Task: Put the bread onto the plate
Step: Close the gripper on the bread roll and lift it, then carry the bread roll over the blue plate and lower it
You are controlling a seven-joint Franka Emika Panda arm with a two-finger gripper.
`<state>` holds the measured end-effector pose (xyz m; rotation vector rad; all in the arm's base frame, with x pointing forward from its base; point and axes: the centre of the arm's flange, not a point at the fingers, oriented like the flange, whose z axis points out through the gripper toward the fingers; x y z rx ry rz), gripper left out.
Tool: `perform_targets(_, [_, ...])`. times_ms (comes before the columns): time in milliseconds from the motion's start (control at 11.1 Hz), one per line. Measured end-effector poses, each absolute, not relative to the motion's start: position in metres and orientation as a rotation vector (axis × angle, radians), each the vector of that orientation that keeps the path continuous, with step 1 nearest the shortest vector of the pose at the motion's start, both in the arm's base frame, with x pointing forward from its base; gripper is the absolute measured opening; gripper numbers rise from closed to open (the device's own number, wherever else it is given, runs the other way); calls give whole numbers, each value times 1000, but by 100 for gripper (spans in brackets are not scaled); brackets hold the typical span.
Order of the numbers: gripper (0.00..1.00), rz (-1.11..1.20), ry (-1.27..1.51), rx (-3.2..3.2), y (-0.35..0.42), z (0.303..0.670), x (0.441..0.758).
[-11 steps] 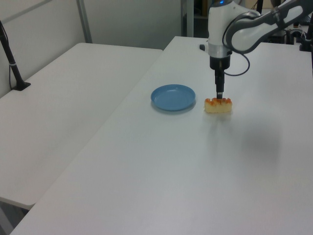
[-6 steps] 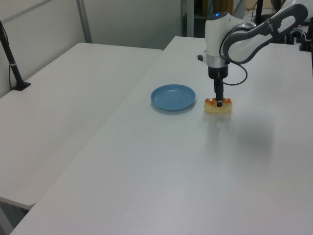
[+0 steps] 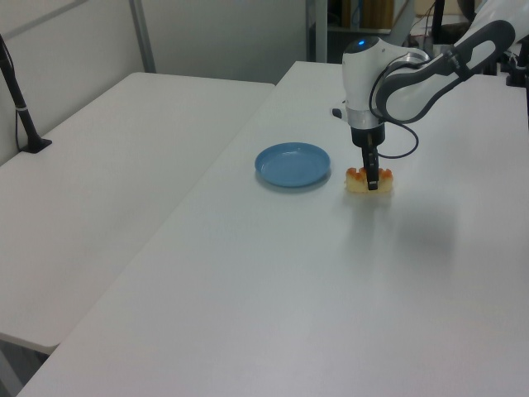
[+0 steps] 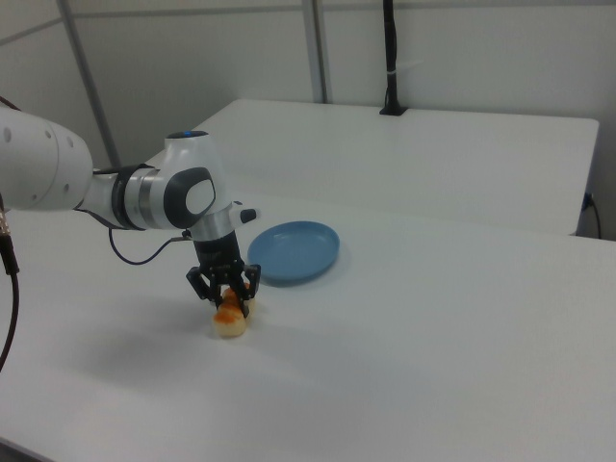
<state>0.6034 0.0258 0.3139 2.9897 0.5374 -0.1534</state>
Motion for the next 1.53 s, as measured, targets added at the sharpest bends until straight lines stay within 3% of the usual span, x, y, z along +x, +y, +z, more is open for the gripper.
perform_targets(90, [41,-147,511,2993,26,316,604])
perform_targets(718, [38,169,13,3076,-4,419,667])
perform_targets(1166, [38,284,-48,3101,9,371,724])
perform_targets(1525, [41,365,-60,3103,22,338,748])
